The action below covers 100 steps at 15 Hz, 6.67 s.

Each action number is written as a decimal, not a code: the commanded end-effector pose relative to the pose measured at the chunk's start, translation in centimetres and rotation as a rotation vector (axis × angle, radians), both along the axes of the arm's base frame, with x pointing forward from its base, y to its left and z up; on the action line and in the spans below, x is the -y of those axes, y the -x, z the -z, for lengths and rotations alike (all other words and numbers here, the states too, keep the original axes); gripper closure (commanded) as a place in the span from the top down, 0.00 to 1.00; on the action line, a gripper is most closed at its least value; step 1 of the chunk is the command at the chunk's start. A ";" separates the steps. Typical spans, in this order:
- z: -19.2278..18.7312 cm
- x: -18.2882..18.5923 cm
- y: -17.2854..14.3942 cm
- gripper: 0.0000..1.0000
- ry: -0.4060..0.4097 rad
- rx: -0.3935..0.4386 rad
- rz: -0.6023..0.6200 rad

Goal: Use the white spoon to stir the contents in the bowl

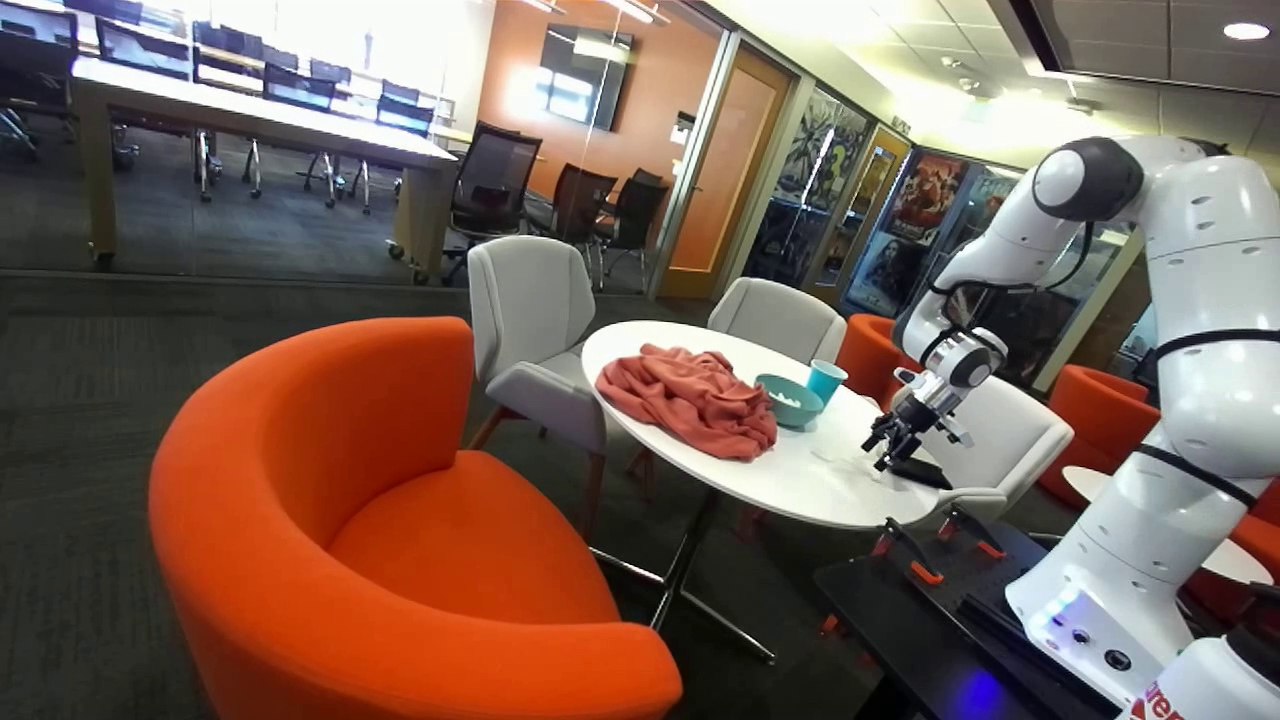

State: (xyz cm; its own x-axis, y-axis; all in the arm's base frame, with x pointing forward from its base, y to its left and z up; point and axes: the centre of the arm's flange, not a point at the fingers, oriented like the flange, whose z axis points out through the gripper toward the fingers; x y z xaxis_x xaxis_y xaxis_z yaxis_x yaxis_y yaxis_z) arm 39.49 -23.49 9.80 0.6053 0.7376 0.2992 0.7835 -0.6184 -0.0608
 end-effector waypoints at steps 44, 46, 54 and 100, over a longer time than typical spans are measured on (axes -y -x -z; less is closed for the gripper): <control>0.4 -2.1 2.5 0.16 0.030 0.096 0.071; 0.4 -2.1 2.4 0.01 0.030 0.094 0.069; -4.6 -2.2 2.8 0.03 0.080 0.067 -0.007; -18.2 -7.9 -18.3 0.03 1.093 0.097 -0.932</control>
State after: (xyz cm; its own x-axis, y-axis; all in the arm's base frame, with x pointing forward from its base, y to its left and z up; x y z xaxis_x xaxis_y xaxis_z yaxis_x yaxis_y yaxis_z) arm 54.24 -16.93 30.37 -0.1976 0.7931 -0.5761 0.8919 0.3893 0.2301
